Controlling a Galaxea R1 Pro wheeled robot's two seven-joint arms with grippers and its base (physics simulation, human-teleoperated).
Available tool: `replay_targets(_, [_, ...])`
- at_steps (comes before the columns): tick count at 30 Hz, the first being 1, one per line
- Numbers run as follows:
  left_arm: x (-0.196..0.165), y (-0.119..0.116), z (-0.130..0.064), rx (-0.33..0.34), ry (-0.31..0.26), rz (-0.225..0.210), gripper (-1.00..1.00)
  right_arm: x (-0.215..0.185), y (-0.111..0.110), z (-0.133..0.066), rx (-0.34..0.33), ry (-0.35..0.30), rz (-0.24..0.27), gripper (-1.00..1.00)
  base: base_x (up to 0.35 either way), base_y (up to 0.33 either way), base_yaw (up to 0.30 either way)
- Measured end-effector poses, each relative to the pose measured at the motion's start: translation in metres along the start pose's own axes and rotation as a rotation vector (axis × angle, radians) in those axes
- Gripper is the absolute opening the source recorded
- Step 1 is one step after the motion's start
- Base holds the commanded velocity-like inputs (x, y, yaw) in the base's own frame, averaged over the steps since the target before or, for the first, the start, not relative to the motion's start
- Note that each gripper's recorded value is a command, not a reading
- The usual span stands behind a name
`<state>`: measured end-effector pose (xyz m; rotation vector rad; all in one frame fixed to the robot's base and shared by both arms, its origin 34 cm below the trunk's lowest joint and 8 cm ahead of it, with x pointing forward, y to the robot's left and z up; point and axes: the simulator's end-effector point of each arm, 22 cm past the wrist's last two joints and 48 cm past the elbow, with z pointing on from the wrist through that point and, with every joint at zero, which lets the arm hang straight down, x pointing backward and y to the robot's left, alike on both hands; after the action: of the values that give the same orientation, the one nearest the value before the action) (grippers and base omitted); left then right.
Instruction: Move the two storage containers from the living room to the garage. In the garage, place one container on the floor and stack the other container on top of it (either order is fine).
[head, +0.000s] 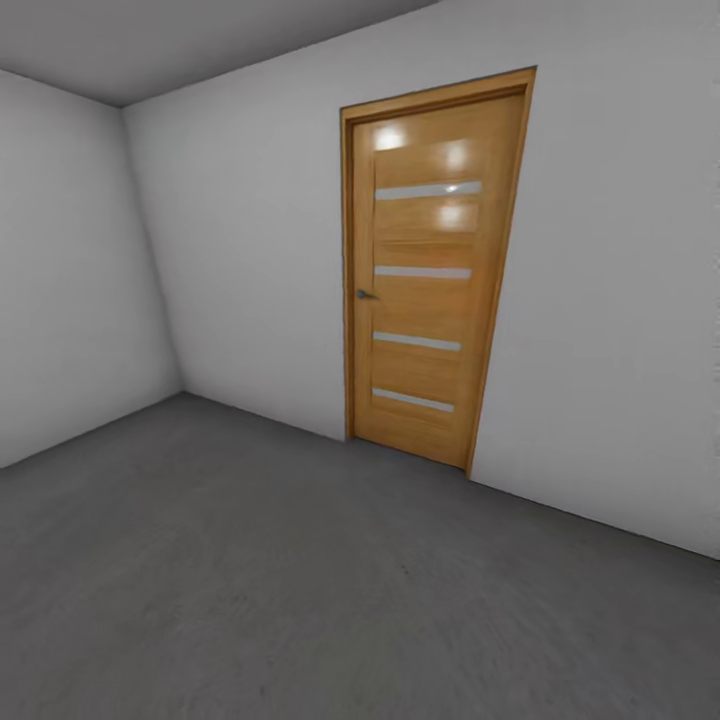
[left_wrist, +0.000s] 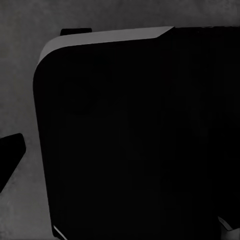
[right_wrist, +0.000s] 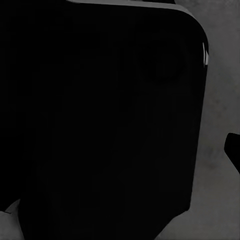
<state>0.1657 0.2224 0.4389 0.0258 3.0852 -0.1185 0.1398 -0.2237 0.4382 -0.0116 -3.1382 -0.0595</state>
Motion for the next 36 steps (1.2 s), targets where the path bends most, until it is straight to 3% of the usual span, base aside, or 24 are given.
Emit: replay_targets(36, [-0.0001,-0.0007,0.0,0.002,0.001,0.035,1.0,-0.004,-0.0001,0.0,0.0,-0.008,0.001,1.0,0.295,0.207,-0.202])
